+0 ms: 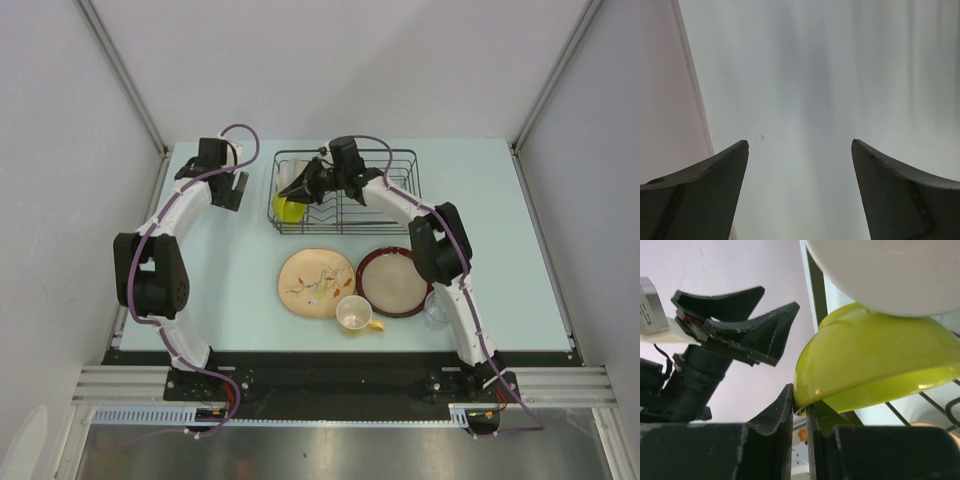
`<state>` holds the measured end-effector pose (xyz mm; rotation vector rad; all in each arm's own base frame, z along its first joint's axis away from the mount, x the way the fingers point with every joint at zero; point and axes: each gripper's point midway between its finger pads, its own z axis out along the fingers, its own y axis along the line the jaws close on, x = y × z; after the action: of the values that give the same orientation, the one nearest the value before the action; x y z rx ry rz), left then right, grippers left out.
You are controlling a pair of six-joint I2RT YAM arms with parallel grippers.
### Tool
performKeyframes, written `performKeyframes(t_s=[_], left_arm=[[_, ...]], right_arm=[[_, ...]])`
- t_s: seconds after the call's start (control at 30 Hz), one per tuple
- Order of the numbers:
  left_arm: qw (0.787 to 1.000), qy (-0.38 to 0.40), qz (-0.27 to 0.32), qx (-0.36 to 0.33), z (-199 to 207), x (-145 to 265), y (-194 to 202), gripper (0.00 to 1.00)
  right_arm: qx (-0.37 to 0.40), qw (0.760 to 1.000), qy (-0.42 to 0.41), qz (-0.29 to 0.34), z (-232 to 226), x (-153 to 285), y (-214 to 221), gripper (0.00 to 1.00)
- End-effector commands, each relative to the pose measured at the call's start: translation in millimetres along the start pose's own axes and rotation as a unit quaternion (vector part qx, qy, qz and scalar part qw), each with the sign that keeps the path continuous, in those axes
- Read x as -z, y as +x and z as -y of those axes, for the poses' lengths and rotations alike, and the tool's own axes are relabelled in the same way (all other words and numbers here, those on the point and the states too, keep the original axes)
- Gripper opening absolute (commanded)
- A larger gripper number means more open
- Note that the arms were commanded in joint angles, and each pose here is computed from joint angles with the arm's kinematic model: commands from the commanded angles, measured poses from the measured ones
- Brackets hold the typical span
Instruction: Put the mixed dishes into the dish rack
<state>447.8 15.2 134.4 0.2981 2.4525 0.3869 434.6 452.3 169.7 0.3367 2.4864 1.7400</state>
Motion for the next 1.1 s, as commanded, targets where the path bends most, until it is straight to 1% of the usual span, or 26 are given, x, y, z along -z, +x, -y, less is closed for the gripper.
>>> performKeyframes(t_s=[0.0,0.03,0.07,0.1,0.2,0.33,0.43,0.47,0.5,0.57,0.6,0.67,0.7,0.73,0.77,0.83,0.9,1.07], left_arm=[[0.999,-0.007,0.027,0.016,-10,17,-14,0.88],[0.999,-0.007,0.027,0.018,-11,16,-14,0.88],[0.999,-0.007,0.027,0.017,-10,17,-13,0.89],[0.999,-0.007,0.028,0.017,-11,17,-14,0.88],[1.0,-0.007,0.025,0.017,-10,17,-11,0.89],[1.0,-0.01,0.025,0.015,-11,16,-11,0.88],[0.999,-0.011,0.026,0.014,-11,17,-12,0.88],[1.0,-0.011,0.025,0.014,-11,16,-11,0.88],[1.0,-0.01,0.025,0.014,-11,16,-11,0.89],[1.0,-0.009,0.025,0.015,-11,16,-12,0.88],[1.0,-0.008,0.024,0.015,-10,16,-11,0.88],[1.0,-0.008,0.024,0.016,-10,16,-12,0.88],[1.0,-0.007,0.023,0.016,-10,16,-12,0.88],[0.999,-0.008,0.028,0.017,-11,18,-15,0.88],[0.999,-0.009,0.03,0.017,-12,19,-17,0.88],[0.999,-0.01,0.027,0.014,-15,22,-18,0.88],[0.999,-0.015,0.036,0.012,-19,28,-26,0.88],[0.999,-0.015,0.048,0.013,-24,40,-38,0.88]], right_arm=[[0.029,0.998,-0.027,-0.047,-30,7,6,0.0],[0.013,0.998,-0.012,-0.059,-14,1,4,0.0],[0.014,0.997,-0.013,-0.071,-14,0,5,0.0],[0.028,0.997,-0.012,-0.072,-12,-1,1,0.0],[0.037,0.996,0.017,-0.078,-3,-4,-2,0.0],[0.023,0.995,0.032,-0.091,21,-5,4,0.0],[0.029,0.994,0.037,-0.098,29,-3,9,0.01],[0.029,0.994,0.04,-0.1,29,-1,12,0.06],[0.033,0.994,0.039,-0.1,29,-1,14,0.17],[0.044,0.993,0.038,-0.099,23,2,16,0.28],[0.046,0.993,0.039,-0.097,20,4,15,0.39],[0.054,0.993,0.041,-0.092,17,7,14,0.51],[0.06,0.994,0.038,-0.086,10,11,12,0.69],[0.064,0.994,0.04,-0.079,8,14,9,0.82],[0.076,0.994,0.041,-0.074,5,17,7,0.99],[0.091,0.993,0.051,-0.055,-8,28,4,1.0],[0.112,0.992,0.048,-0.039,-23,44,2,1.0],[0.136,0.989,0.056,-0.016,-38,72,0,1.0]])
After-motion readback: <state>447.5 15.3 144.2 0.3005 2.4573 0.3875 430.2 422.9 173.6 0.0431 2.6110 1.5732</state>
